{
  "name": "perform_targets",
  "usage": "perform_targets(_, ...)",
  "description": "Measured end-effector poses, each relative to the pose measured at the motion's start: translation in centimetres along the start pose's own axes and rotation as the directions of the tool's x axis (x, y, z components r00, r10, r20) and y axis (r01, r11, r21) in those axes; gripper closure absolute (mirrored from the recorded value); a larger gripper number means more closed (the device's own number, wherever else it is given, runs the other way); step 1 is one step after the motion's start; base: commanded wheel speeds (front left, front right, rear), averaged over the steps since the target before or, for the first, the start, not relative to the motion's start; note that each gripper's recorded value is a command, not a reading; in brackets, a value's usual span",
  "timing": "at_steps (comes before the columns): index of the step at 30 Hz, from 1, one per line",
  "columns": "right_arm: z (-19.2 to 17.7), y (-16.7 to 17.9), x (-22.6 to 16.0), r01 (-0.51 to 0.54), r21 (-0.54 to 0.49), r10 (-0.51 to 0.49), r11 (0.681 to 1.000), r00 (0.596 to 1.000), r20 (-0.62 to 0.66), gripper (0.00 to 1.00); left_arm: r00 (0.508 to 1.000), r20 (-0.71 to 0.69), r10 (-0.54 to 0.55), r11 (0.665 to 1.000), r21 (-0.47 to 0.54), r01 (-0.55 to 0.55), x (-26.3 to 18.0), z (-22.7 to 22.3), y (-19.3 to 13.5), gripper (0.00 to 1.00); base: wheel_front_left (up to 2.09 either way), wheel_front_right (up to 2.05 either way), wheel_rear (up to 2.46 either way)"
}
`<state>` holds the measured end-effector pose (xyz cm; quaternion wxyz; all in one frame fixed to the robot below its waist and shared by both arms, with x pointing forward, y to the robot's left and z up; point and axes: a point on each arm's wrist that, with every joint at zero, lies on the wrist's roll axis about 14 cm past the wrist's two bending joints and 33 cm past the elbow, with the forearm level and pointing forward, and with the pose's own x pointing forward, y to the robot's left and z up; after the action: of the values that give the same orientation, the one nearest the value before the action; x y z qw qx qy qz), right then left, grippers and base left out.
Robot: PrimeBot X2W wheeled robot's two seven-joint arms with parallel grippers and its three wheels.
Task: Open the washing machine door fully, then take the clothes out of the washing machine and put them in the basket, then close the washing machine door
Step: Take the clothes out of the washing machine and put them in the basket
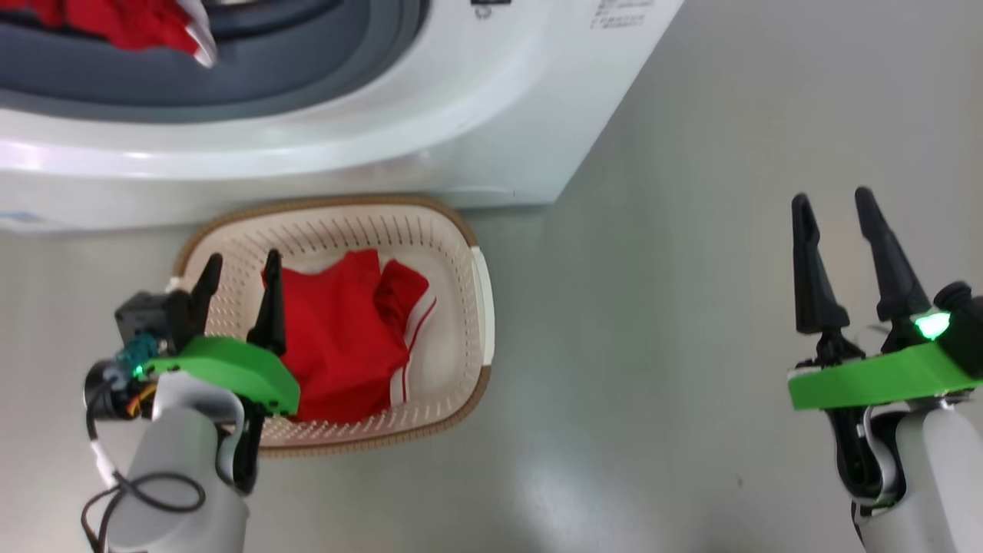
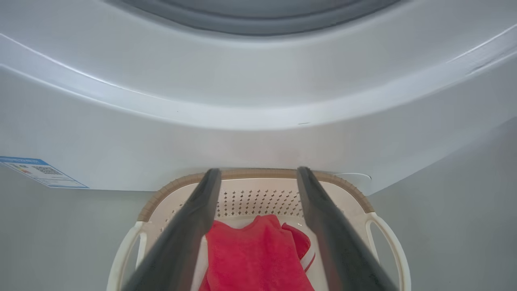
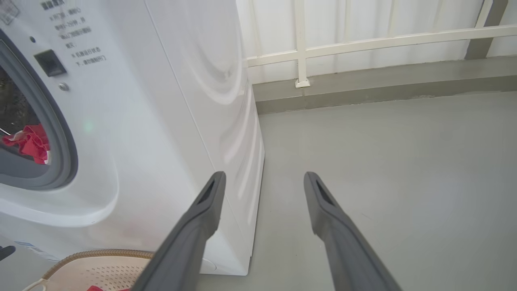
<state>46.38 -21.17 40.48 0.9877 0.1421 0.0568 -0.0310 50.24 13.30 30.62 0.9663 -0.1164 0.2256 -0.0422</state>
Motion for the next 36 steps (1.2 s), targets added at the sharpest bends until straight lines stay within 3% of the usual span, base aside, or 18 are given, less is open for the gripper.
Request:
perform_targets(18, 3.5, 0.6, -5.5, -0.010, 0.006, 0.009, 1.000, 0.999, 0.052, 0.00, 0.968, 0.250, -0.016, 0.999, 0.052, 0.003, -8.0, 7.5, -0.6, 0.00, 0.00, 0.00, 0.00)
perform_targets(36, 4.2, 0.5, -10.3, -0.012, 0.006, 0.012, 1.000, 0.998, 0.063, 0.00, 0.924, 0.382, -0.003, 0.997, 0.073, -0.027, -16.3, 9.4, 0.0, 0.00, 0.00, 0.00, 0.00)
